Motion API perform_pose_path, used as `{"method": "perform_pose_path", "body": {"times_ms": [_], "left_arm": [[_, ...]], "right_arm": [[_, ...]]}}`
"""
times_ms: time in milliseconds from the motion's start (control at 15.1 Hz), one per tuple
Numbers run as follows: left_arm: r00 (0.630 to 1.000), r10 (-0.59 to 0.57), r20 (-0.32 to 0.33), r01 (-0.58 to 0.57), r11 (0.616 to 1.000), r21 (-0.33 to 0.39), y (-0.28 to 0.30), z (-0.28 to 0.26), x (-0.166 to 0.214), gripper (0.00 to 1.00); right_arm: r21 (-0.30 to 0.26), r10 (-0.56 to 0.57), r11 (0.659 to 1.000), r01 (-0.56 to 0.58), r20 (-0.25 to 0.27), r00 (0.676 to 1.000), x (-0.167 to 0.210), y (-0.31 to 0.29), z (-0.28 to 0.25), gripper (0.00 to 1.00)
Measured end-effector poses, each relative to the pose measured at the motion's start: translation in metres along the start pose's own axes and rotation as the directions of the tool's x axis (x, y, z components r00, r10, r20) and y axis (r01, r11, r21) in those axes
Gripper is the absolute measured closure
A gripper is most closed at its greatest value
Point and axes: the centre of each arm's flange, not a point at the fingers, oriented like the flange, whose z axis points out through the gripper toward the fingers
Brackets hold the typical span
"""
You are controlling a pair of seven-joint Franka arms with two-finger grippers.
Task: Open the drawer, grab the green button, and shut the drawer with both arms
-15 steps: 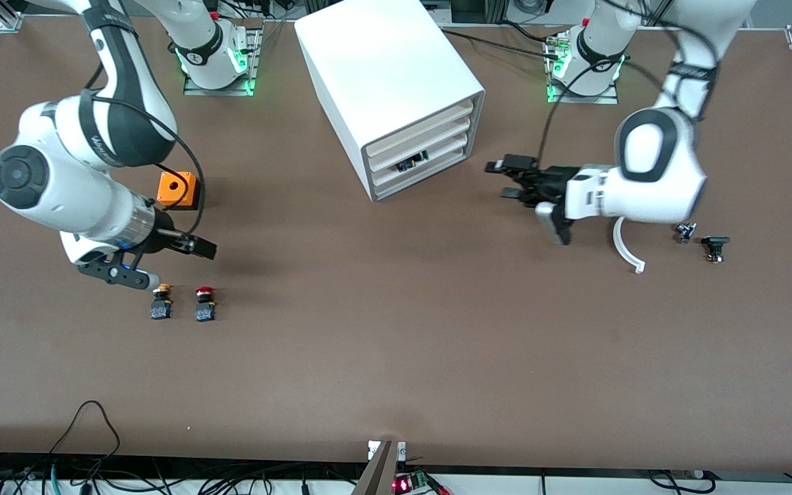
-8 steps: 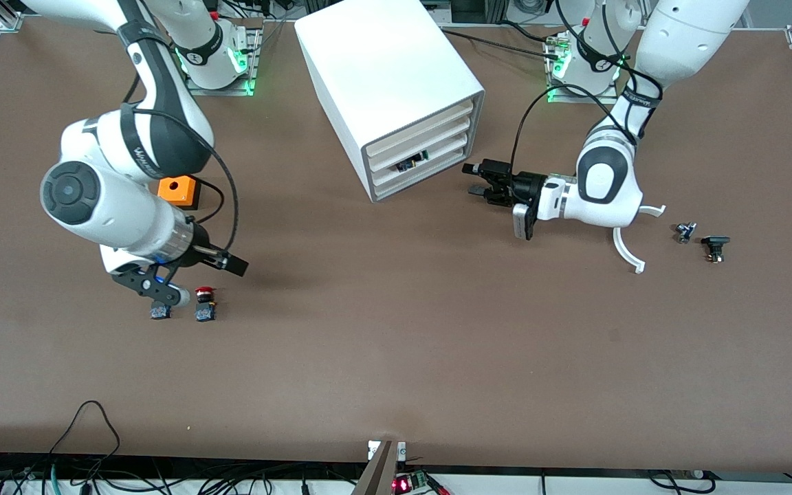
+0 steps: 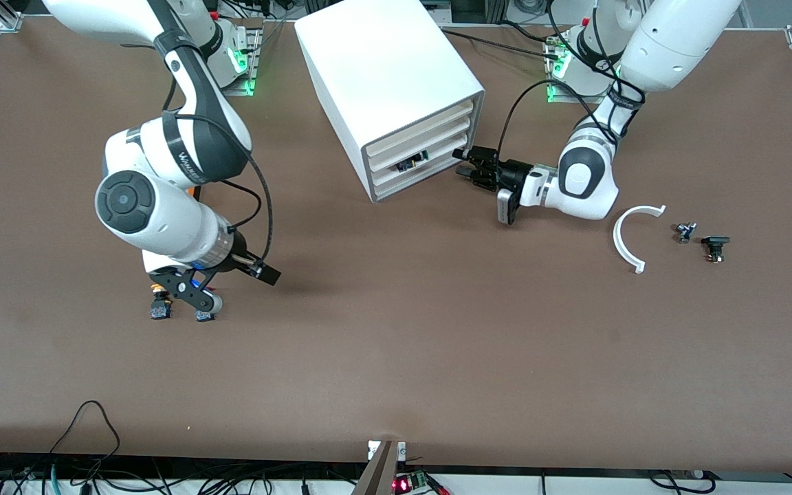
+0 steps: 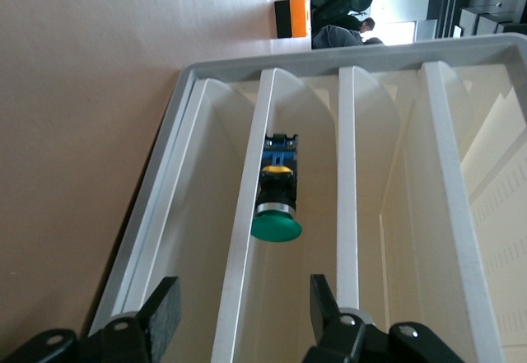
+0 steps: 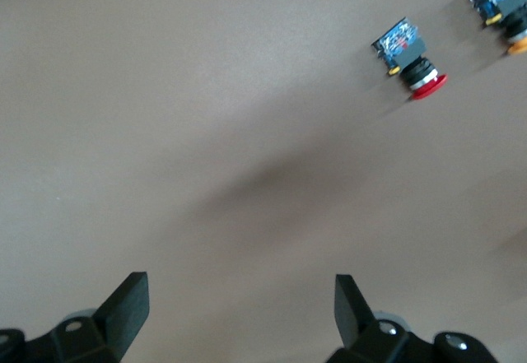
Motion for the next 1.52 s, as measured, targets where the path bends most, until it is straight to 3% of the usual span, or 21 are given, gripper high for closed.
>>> {"method": "perform_pose_path", "body": {"times_ms": [66,595,661,925,991,1520], "left_arm": [[1.000,0.003,0.005,-0.003,1.000,-0.011,-0.001,0.007,-0.003,0.34],[0.999,0.037,0.009,-0.036,0.996,-0.084,-0.024,0.045,-0.025,0.41],[0.999,0.041,0.011,-0.040,0.995,-0.088,-0.025,0.047,-0.026,0.47],[0.999,0.046,0.009,-0.045,0.995,-0.089,-0.026,0.047,-0.025,0.87],[0.999,0.047,0.006,-0.046,0.995,-0.089,-0.026,0.046,-0.025,0.91],[0.998,0.032,-0.045,-0.034,0.998,-0.048,-0.026,-0.003,0.008,0.90]], "right_arm": [[-0.003,0.023,1.000,-0.023,0.003,1.000,-0.003,-0.008,-0.002,0.00],[0.035,0.186,0.982,-0.186,0.010,0.983,-0.026,-0.057,-0.016,0.00],[0.041,0.202,0.979,-0.202,0.009,0.979,-0.030,-0.063,-0.017,0.00],[0.073,0.247,0.966,-0.248,0.023,0.969,-0.042,-0.077,-0.025,0.00],[0.081,0.261,0.962,-0.262,0.028,0.965,-0.043,-0.079,-0.026,0.00],[0.154,0.370,0.912,-0.380,0.088,0.925,-0.089,-0.111,-0.045,0.00]]}}
